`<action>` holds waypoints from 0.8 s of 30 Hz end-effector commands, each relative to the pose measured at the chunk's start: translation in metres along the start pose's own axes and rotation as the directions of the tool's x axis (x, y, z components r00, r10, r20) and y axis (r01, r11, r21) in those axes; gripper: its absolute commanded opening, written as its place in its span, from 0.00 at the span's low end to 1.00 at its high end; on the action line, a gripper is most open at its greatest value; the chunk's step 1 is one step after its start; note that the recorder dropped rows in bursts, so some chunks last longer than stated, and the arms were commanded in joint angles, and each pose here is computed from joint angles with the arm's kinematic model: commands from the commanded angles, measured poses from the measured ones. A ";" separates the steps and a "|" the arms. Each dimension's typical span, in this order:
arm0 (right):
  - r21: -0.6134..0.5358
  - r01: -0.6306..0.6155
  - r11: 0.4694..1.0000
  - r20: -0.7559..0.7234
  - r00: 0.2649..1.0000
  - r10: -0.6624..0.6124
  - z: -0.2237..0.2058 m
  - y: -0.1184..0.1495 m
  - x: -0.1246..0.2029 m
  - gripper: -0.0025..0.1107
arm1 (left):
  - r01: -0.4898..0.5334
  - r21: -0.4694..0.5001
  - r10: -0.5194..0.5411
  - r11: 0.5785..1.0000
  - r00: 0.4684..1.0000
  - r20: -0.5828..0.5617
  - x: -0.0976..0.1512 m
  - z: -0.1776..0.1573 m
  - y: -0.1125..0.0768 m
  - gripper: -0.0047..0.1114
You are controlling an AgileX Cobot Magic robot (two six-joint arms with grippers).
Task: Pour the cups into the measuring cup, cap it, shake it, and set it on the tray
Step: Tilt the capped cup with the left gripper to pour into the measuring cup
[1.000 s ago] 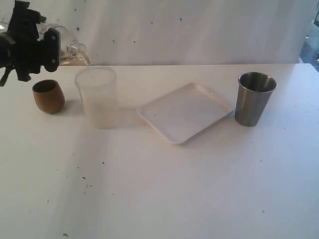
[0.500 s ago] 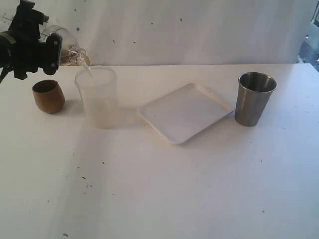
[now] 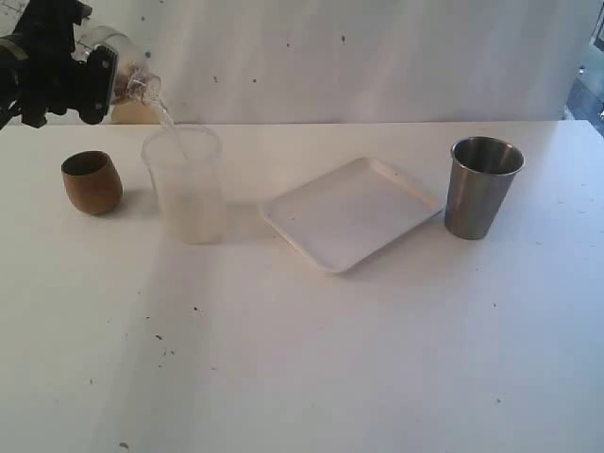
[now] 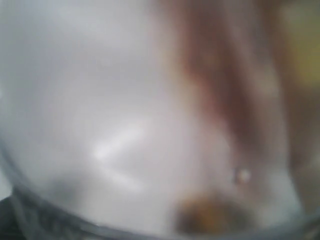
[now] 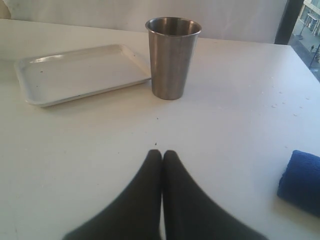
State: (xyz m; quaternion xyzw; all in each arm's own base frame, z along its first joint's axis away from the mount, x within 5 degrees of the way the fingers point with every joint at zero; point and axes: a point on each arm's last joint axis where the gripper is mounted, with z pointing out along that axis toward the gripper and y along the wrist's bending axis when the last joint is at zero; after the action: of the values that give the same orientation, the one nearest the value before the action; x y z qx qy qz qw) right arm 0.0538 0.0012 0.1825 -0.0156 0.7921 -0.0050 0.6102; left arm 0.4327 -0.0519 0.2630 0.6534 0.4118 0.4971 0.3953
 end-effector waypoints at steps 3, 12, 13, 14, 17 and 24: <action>0.002 0.012 1.000 0.009 1.000 -0.012 0.000 0.000 0.000 0.02 | -0.014 -0.073 0.012 0.997 0.999 -0.032 0.006 -0.003 0.015 0.04; 0.002 0.012 1.000 0.009 1.000 -0.012 0.000 0.000 0.000 0.02 | -0.015 -0.084 0.012 0.996 0.999 -0.036 0.006 -0.003 0.016 0.04; 0.002 0.012 1.000 0.009 1.000 -0.012 0.000 0.000 0.000 0.02 | -0.011 -0.086 0.008 0.996 0.999 -0.036 0.006 -0.003 0.017 0.04; 0.002 0.012 1.000 0.009 1.000 -0.012 0.000 0.000 0.000 0.02 | -0.011 -0.086 0.008 0.996 0.999 -0.036 0.006 -0.003 0.017 0.04; 0.002 0.012 1.000 0.009 1.000 -0.012 0.000 0.000 0.000 0.02 | -0.011 -0.086 0.008 0.996 0.999 -0.036 0.006 -0.003 0.017 0.04; 0.002 0.012 1.000 0.009 1.000 -0.012 0.000 0.000 0.000 0.02 | -0.011 -0.086 0.008 0.996 0.999 -0.037 0.006 -0.003 0.017 0.04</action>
State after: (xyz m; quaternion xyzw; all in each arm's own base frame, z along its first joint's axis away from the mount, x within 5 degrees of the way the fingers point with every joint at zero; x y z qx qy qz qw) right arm 0.0538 0.0012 0.1825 -0.0161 0.7921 -0.0054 0.6102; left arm 0.4329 -0.0519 0.2637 0.6585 0.4013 0.5042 0.3886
